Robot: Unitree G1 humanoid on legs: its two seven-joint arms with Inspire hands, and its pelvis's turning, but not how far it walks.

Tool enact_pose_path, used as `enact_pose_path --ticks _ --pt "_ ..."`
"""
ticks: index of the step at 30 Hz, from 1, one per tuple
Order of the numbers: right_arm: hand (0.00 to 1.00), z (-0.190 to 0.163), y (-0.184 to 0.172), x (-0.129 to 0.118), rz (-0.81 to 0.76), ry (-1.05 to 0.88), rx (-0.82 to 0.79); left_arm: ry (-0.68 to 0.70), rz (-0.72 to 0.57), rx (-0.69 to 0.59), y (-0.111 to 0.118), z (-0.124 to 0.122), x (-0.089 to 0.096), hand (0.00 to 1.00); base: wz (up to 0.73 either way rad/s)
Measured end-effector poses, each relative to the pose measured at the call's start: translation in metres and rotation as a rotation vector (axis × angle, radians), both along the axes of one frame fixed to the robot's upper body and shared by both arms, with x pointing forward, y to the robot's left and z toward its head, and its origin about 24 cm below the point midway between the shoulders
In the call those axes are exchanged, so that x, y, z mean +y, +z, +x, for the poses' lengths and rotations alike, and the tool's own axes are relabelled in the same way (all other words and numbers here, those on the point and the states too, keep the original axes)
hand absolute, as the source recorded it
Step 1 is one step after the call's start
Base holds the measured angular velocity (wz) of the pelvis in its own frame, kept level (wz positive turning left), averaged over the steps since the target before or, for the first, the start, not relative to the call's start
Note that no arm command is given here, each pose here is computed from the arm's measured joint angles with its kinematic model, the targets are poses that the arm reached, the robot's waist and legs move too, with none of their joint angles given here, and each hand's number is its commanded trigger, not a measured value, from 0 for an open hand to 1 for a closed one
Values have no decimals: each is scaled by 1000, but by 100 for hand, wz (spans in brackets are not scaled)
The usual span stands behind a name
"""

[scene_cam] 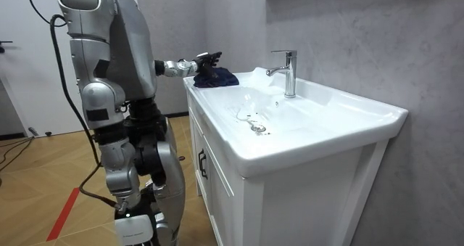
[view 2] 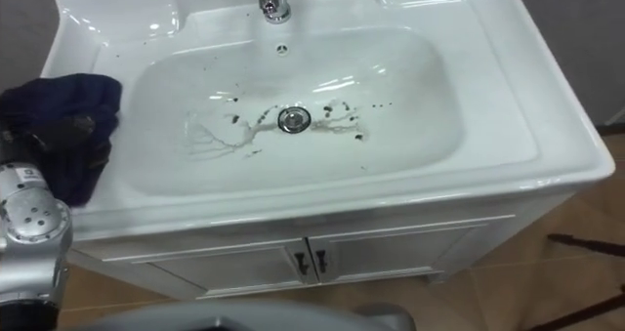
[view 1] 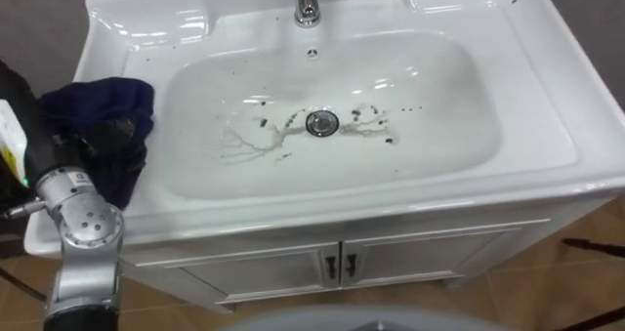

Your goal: Wipe basin

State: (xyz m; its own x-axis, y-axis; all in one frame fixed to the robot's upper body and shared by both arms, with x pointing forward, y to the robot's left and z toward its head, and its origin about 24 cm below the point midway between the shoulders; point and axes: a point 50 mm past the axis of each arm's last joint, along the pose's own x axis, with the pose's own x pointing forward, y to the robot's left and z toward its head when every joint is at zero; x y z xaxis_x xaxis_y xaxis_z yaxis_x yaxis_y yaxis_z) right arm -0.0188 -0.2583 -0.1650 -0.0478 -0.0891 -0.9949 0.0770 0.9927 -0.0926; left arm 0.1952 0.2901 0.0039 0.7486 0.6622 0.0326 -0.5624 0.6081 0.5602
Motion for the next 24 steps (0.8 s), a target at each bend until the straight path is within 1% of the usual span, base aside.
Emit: enact_pose_path --ticks 5,6,9,15,19,24 --pt "0 8 0 -1 -6 -2 -29 4 27 32 -1 1 0 0 -2" --pt "0 8 0 -1 -8 -4 -29 -3 49 47 -1 2 -1 0 3" --pt "0 7 0 -2 -18 -10 -27 -17 63 68 -3 3 -4 0 0" --pt "0 -1 0 -2 -18 -19 9 -42 76 132 -14 2 -10 0 -4" --pt "0 1 1 -3 -20 -19 7 -48 73 141 -15 2 -11 0 -6" --pt "0 3 1 -5 -21 -64 -9 -53 67 155 -18 2 -12 0 -1"
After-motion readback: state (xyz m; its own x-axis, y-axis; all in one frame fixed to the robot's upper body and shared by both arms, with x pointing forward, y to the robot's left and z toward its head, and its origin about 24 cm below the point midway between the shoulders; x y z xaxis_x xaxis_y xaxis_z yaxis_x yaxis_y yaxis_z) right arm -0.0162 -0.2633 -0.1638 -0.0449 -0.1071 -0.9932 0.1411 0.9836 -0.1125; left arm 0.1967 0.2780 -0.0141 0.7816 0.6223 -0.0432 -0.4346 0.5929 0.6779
